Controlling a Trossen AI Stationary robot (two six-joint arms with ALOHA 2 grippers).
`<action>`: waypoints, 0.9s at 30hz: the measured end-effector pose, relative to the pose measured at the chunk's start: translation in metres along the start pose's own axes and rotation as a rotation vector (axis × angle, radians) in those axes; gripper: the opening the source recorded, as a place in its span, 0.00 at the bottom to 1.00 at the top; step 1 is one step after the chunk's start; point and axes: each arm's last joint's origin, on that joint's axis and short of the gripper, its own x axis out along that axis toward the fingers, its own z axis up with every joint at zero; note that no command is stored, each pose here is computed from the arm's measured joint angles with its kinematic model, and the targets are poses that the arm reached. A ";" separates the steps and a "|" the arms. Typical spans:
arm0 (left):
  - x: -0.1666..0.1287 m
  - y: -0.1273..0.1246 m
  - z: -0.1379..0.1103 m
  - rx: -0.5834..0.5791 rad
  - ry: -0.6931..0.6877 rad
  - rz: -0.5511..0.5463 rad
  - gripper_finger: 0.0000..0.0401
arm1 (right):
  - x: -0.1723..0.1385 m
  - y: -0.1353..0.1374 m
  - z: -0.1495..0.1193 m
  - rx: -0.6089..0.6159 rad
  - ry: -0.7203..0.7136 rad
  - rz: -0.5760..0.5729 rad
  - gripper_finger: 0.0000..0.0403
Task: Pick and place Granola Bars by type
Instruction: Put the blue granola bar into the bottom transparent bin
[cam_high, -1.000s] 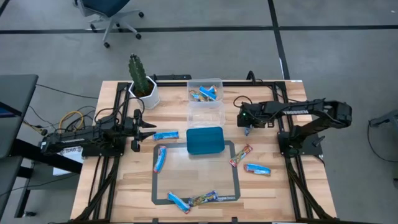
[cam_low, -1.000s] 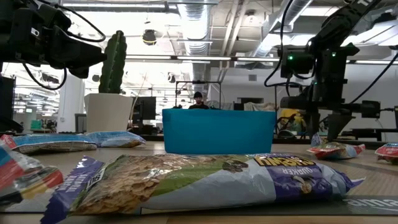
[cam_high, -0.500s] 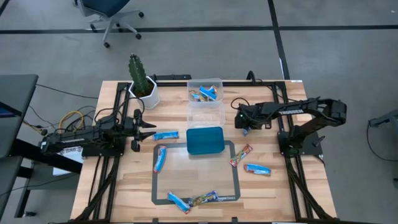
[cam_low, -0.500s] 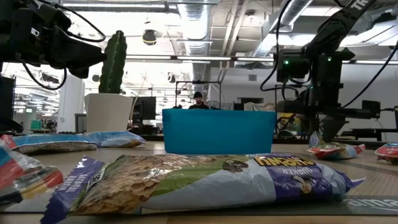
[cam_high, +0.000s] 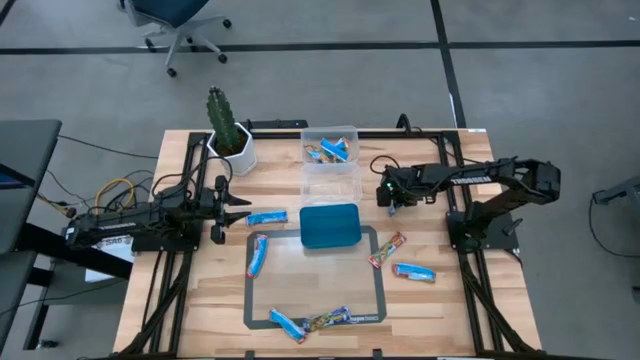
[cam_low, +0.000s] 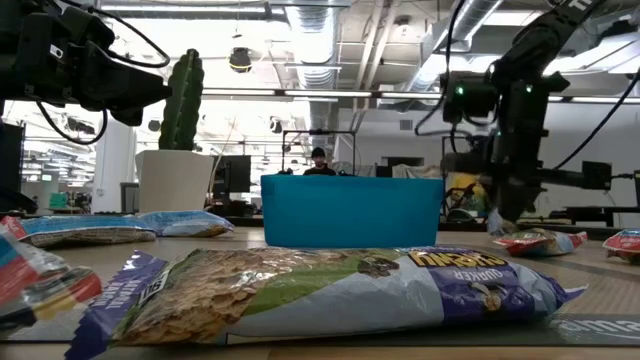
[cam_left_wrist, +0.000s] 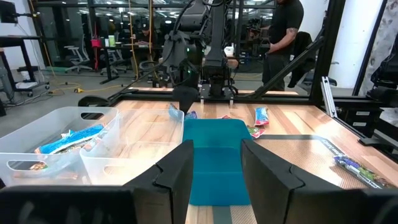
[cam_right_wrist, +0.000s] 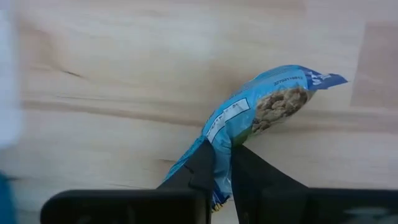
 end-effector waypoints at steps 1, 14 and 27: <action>0.000 0.000 0.000 0.000 0.000 0.000 0.31 | -0.004 0.002 0.002 -0.012 -0.018 0.011 0.07; 0.000 0.000 0.000 0.000 0.000 0.000 0.31 | -0.083 0.030 0.037 -0.284 -0.318 0.192 0.06; 0.000 0.000 0.000 0.000 0.000 0.000 0.31 | -0.117 0.099 0.050 -0.960 -0.404 0.265 0.07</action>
